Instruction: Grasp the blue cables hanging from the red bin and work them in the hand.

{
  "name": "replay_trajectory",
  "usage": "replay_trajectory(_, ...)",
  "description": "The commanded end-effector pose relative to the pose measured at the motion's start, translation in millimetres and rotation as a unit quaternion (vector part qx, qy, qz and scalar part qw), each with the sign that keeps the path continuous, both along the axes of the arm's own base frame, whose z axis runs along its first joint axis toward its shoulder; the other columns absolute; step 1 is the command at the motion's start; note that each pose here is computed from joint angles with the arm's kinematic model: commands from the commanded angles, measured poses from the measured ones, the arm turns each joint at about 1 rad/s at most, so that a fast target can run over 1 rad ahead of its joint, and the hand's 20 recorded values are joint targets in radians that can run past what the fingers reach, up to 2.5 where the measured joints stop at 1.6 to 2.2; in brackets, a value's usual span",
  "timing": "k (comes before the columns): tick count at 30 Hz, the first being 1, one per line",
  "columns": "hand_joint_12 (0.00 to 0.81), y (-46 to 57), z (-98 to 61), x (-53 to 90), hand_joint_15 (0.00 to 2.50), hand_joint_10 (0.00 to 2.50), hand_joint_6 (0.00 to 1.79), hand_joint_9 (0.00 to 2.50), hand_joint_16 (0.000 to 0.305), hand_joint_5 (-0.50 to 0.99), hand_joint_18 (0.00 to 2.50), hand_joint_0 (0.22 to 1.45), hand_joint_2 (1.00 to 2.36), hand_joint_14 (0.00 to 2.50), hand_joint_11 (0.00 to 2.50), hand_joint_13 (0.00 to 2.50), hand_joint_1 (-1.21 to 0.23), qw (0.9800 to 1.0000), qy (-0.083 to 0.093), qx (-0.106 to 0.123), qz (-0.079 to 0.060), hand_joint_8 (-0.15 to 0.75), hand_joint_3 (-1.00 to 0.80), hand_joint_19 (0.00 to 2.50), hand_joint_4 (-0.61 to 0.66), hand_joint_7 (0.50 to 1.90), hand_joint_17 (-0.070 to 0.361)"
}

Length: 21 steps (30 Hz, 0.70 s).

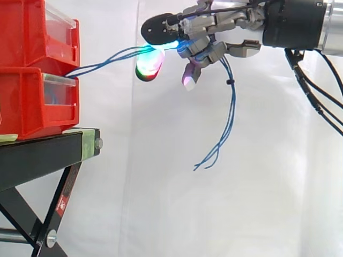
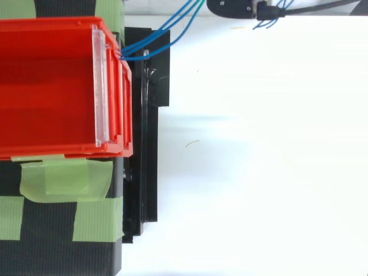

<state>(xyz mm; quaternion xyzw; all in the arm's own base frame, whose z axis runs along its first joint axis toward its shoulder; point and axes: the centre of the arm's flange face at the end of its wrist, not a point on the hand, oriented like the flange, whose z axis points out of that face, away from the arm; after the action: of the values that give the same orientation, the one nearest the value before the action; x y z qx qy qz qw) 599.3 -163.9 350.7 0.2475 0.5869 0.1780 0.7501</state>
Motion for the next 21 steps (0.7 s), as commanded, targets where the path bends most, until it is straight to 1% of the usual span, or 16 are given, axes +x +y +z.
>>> replay_trajectory(1, 0.506, -0.3, 0.0, -0.1, 1.45, 2.50, 0.18, 0.41, 0.064, 0.28, 1.06, 0.87, 1.44, 2.50, 2.31, 0.81, -0.60, 1.0000, 0.000, 0.000, 0.000, 0.430, 0.13, 0.57, 0.29, 1.24, 0.144)
replay_trajectory(4, 0.490, -1.2, 0.0, -0.3, 1.43, 2.50, 0.17, 0.40, 0.058, 0.30, 0.97, 0.89, 1.65, 2.50, 2.27, 0.78, -0.53, 1.0000, 0.000, 0.000, -0.001, 0.404, 0.20, 0.58, 0.27, 1.26, 0.130)
replay_trajectory(6, 0.477, -1.2, 0.0, -0.3, 1.40, 2.50, 0.16, 0.40, 0.056, 0.31, 0.93, 0.90, 1.68, 2.50, 2.24, 0.77, -0.53, 1.0000, 0.000, 0.000, -0.001, 0.396, 0.21, 0.58, 0.26, 1.27, 0.126)
replay_trajectory(7, 0.476, -1.2, 0.0, -0.3, 1.43, 2.50, 0.15, 0.41, 0.055, 0.32, 0.91, 0.92, 1.66, 2.50, 2.25, 0.77, -0.55, 1.0000, 0.000, 0.000, -0.001, 0.393, 0.22, 0.58, 0.26, 1.28, 0.124)
replay_trajectory(8, 0.474, -1.2, 0.0, -0.3, 1.42, 2.50, 0.14, 0.41, 0.055, 0.33, 0.90, 0.94, 1.61, 2.50, 2.26, 0.77, -0.56, 1.0000, 0.000, 0.000, -0.001, 0.391, 0.24, 0.58, 0.26, 1.28, 0.123)
replay_trajectory(10, 0.473, -1.2, 0.0, -0.3, 1.42, 2.50, 0.15, 0.42, 0.053, 0.33, 0.88, 1.00, 1.43, 2.50, 2.28, 0.77, -0.60, 1.0000, 0.000, 0.000, -0.001, 0.387, 0.22, 0.57, 0.26, 1.28, 0.119)
replay_trajectory(11, 0.468, -1.2, 0.0, -0.3, 1.46, 2.50, 0.15, 0.42, 0.053, 0.32, 0.92, 1.06, 1.18, 2.50, 2.30, 0.78, -0.64, 1.0000, 0.000, 0.000, -0.001, 0.392, 0.22, 0.63, 0.26, 1.28, 0.119)
replay_trajectory(12, 0.470, -1.2, 0.0, -0.3, 1.48, 2.50, 0.14, 0.42, 0.052, 0.31, 0.97, 1.09, 1.01, 2.50, 2.34, 0.78, -0.66, 1.0000, 0.000, 0.000, -0.001, 0.388, 0.08, 0.75, 0.26, 1.29, 0.117)
replay_trajectory(13, 0.466, -1.2, 0.0, -0.3, 1.55, 2.50, 0.13, 0.41, 0.049, 0.30, 1.02, 1.05, 1.02, 2.50, 2.38, 0.77, -0.65, 1.0000, 0.000, 0.000, -0.001, 0.384, -0.12, 0.93, 0.25, 1.30, 0.111)
replay_trajectory(15, 0.463, -1.2, -0.2, -0.4, 1.56, 2.50, 0.11, 0.40, 0.049, 0.30, 1.07, 1.01, 1.02, 2.50, 2.36, 0.77, -0.64, 1.0000, 0.001, 0.000, -0.001, 0.383, -0.29, 1.03, 0.26, 1.30, 0.111)
replay_trajectory(16, 0.462, -1.2, -0.4, -0.6, 1.55, 2.50, 0.11, 0.40, 0.049, 0.30, 1.08, 1.01, 1.02, 2.50, 2.37, 0.77, -0.64, 1.0000, 0.001, 0.000, -0.001, 0.384, -0.30, 1.03, 0.25, 1.30, 0.111)
replay_trajectory(17, 0.462, -1.2, -0.4, -0.6, 1.55, 2.50, 0.12, 0.40, 0.049, 0.30, 1.07, 1.01, 1.02, 2.50, 2.34, 0.77, -0.64, 1.0000, 0.001, 0.002, -0.001, 0.382, -0.26, 1.04, 0.26, 1.30, 0.110)
replay_trajectory(18, 0.463, -2.1, -0.4, -0.8, 1.50, 2.50, 0.12, 0.40, 0.049, 0.30, 1.00, 1.05, 1.02, 2.50, 2.32, 0.76, -0.64, 1.0000, 0.001, 0.003, -0.001, 0.381, -0.05, 0.92, 0.25, 1.29, 0.109)
replay_trajectory(19, 0.465, -1.2, -0.4, -0.6, 1.44, 2.50, 0.17, 0.41, 0.052, 0.31, 0.95, 1.09, 1.01, 2.50, 2.25, 0.77, -0.64, 1.0000, 0.001, 0.005, 0.000, 0.386, 0.28, 0.71, 0.27, 1.26, 0.117)
replay_trajectory(20, 0.468, -1.2, -0.4, -0.6, 1.45, 2.50, 0.18, 0.41, 0.053, 0.31, 0.95, 1.09, 1.00, 2.50, 2.25, 0.77, -0.64, 1.0000, 0.001, 0.005, 0.000, 0.388, 0.34, 0.68, 0.27, 1.26, 0.118)
replay_trajectory(21, 0.467, -2.1, -0.4, -0.8, 1.45, 2.50, 0.19, 0.42, 0.054, 0.31, 0.95, 1.06, 1.13, 2.50, 2.23, 0.78, -0.62, 1.0000, 0.000, 0.007, 0.000, 0.385, 0.32, 0.65, 0.26, 1.25, 0.122)
